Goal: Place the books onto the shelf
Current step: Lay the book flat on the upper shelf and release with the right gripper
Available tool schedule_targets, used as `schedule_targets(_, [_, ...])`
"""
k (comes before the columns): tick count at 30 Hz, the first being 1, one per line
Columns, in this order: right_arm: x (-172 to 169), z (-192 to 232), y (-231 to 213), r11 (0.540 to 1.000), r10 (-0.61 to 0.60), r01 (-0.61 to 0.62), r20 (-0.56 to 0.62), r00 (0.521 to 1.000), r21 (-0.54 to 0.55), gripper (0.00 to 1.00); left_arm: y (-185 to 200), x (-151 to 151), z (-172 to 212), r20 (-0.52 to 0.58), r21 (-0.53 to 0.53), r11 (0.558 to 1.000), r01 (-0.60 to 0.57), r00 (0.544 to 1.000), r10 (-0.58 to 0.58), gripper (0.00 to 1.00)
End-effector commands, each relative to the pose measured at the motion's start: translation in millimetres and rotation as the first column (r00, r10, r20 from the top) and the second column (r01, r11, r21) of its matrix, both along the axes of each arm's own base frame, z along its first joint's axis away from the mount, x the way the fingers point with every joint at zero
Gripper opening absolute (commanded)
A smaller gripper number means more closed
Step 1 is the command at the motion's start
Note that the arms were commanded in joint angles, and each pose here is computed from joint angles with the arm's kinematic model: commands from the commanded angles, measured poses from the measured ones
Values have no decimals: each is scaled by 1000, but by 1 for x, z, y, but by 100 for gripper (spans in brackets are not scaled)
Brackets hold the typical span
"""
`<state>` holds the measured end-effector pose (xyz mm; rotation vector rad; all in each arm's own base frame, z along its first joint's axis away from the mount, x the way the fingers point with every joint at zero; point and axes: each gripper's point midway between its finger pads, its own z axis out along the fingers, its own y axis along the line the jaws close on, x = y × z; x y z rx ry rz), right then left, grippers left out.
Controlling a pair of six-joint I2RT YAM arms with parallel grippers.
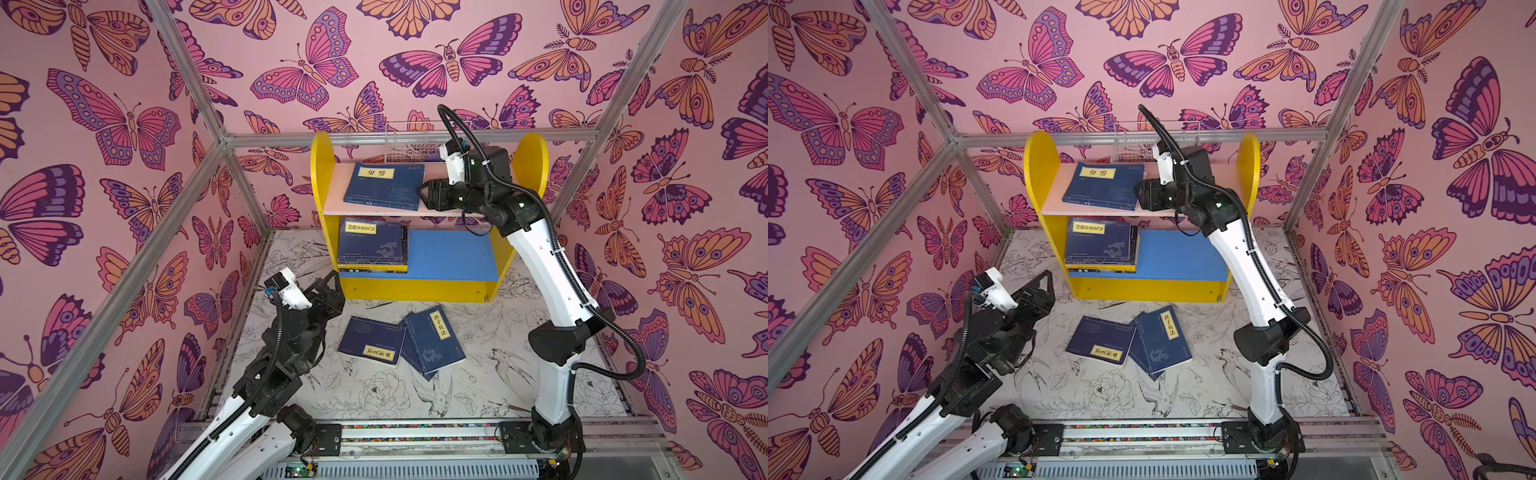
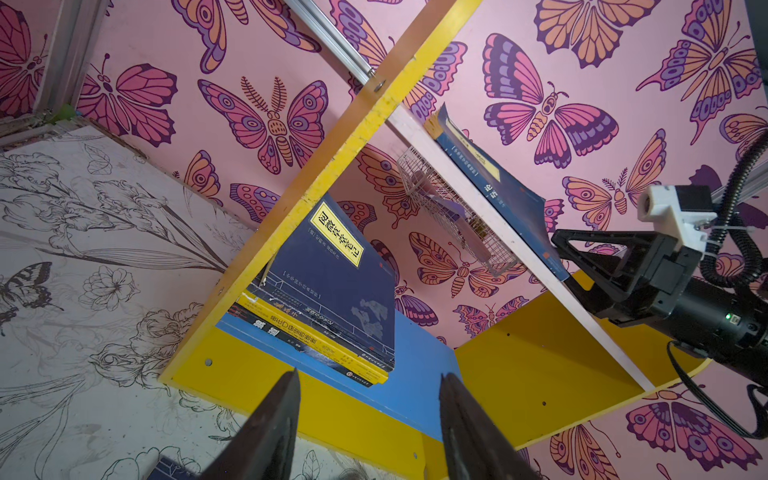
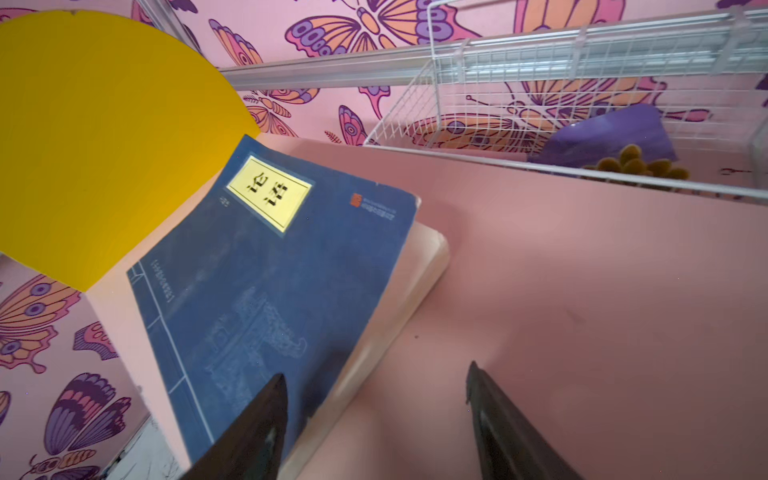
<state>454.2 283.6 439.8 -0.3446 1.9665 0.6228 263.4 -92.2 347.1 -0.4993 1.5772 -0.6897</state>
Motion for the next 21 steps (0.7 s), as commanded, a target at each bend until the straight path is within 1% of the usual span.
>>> schedule_targets(1, [-6, -1, -1, 1000, -1, 1, -12, 1000, -7, 62, -3, 1, -8, -12, -4, 1000, 12, 1000, -12, 56])
schedule_targets(2, [-9, -2, 6, 999, 31, -31, -29, 999, 15, 59, -3, 0, -7, -11, -6, 1000, 13, 1000, -14, 56])
schedule_targets(4, [-14, -5, 16, 996, 74, -71, -57, 996, 48, 56, -3, 0, -8, -13, -5, 1000, 15, 1000, -15, 56])
schedule_targets(7, [-19, -6, 35, 989, 131, -125, -63, 989, 83, 57, -3, -1, -9, -11, -2, 1000, 20, 1000, -20, 56])
schedule_targets(11, [-8, -13, 54, 979, 165, -155, -69, 984, 130, 57, 0, -6, -10, -3, -14, 1000, 23, 1000, -23, 57])
schedule_targets(16, [4, -22, 73, 965, 227, -219, -43, 973, 146, 57, 8, -15, -19, -9, -35, 999, 15, 1000, -15, 57])
schedule_targets(21, [8, -33, 85, 950, 284, -277, -33, 958, 144, 57, 16, -21, -24, -13, -19, 1000, -5, 1000, 5, 57])
